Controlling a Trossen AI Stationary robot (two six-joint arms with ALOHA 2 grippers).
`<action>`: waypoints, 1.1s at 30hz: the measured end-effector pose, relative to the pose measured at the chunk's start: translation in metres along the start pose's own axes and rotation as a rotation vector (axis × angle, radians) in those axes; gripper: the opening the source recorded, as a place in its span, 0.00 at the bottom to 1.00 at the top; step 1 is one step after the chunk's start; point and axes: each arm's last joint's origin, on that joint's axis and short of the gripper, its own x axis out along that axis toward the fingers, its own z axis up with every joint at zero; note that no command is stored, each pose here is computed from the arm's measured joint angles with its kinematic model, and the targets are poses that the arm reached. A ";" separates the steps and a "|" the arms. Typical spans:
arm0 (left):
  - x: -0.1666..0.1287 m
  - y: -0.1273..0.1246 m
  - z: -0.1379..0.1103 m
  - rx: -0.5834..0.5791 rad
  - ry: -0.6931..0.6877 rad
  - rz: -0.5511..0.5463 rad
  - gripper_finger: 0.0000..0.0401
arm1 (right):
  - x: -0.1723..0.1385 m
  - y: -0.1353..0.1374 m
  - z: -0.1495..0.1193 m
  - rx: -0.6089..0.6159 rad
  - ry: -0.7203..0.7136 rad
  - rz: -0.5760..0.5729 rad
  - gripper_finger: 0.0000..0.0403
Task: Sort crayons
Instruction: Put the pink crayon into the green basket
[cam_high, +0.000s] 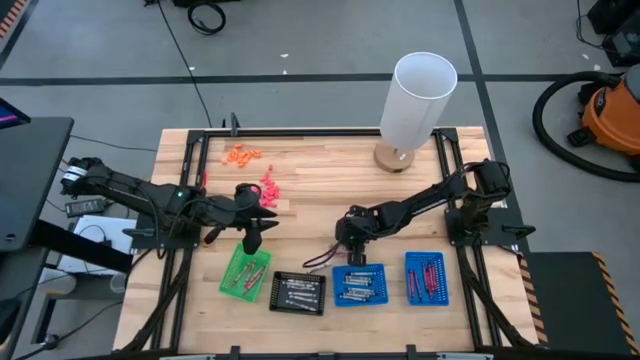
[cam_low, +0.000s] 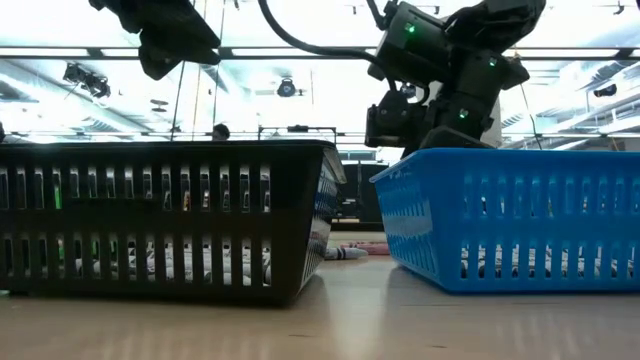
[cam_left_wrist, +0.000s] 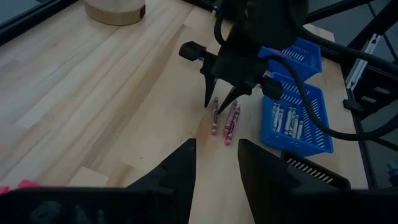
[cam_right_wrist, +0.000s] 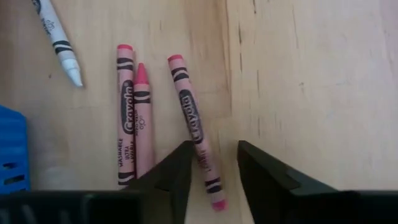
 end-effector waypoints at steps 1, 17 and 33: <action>0.000 0.000 0.000 0.000 0.000 0.000 0.32 | 0.000 0.000 0.000 -0.001 0.002 -0.004 0.30; 0.000 0.000 0.001 -0.033 -0.012 0.008 0.32 | -0.005 -0.001 0.004 -0.042 0.054 -0.067 0.07; 0.000 0.005 -0.006 -0.027 0.041 0.079 0.32 | -0.032 -0.006 0.039 -0.065 0.103 -0.083 0.08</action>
